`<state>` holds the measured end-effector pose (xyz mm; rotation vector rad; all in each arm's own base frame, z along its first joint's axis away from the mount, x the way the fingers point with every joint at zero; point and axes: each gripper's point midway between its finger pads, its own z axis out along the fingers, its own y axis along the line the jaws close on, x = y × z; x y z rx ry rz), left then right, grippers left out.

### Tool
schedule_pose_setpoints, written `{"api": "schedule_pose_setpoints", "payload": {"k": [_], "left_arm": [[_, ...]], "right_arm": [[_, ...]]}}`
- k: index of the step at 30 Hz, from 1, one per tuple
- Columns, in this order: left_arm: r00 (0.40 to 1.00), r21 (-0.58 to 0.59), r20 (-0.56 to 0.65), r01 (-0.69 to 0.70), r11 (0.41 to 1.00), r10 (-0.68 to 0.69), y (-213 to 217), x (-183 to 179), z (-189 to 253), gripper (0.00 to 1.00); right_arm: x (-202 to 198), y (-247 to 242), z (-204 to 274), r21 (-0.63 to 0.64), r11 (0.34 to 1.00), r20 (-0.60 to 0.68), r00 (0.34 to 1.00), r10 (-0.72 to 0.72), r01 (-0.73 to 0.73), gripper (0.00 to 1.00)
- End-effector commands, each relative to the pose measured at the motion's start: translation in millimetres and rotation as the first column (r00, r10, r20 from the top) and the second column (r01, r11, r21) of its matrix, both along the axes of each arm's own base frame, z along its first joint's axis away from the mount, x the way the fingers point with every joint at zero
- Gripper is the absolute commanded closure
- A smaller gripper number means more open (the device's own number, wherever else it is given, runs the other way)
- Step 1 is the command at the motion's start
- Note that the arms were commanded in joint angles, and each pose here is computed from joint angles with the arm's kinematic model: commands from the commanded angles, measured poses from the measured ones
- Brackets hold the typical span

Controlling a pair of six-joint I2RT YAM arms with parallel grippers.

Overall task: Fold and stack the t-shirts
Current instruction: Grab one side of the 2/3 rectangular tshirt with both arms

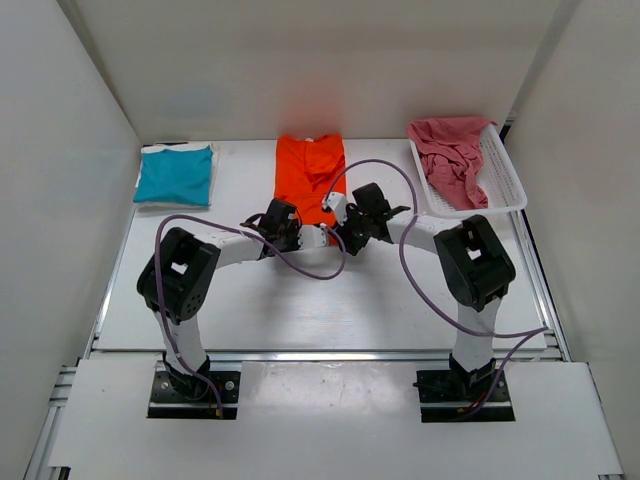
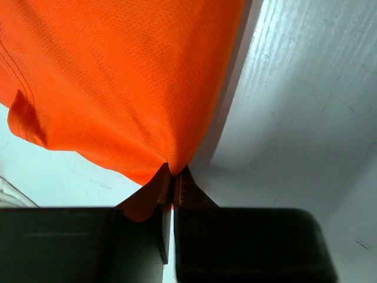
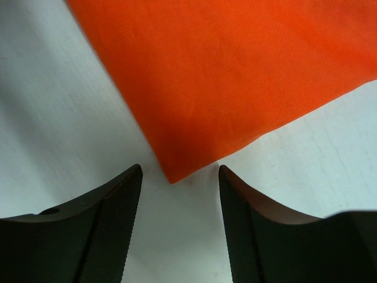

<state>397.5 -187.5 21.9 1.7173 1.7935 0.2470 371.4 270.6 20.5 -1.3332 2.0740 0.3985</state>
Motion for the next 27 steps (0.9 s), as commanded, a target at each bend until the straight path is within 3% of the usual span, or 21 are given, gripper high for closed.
{"api": "schedule_pose_setpoints", "payload": {"k": [1,3,6,8,11,18,27], "left_arm": [[1.0,-0.06,0.004,-0.012,0.998,0.012,-7.4,2.6,10.9,0.95],[1.0,-0.069,-0.005,-0.03,0.997,0.029,-6.8,3.4,12.0,0.99],[0.998,-0.092,-0.009,-0.061,0.994,0.061,-6.0,5.8,13.9,1.0],[0.999,-0.103,-0.018,-0.052,0.993,0.051,-8.5,4.1,14.4,1.0],[0.997,-0.109,-0.03,-0.069,0.992,0.066,-6.5,4.3,13.2,1.0],[0.981,-0.143,-0.136,-0.154,0.978,0.135,0.8,-12.0,30.3,1.0],[0.948,-0.077,-0.287,-0.166,0.983,0.137,19.9,-97.6,45.2,1.0]], "right_arm": [[18.0,5.3,-2.8,-0.02,1.0,0.047,0.999,-0.016,0.017,0.42],[21.2,3.9,-3.9,-0.025,0.999,0.052,0.998,-0.031,0.032,0.47],[19.3,7.3,-6.6,-0.013,0.999,0.035,0.999,-0.034,0.035,0.62],[17.6,9.2,-9.4,-0.02,0.999,0.032,0.999,-0.025,0.026,0.81],[19.7,11.1,-5.1,-0.001,1.0,0.028,0.999,-0.025,0.025,1.0],[-11.9,10.9,26.5,0.093,0.993,-0.064,0.995,0.083,-0.076,1.0],[-90.7,9.4,66.8,0.134,0.955,-0.09,0.956,0.279,-0.266,1.0]]}}
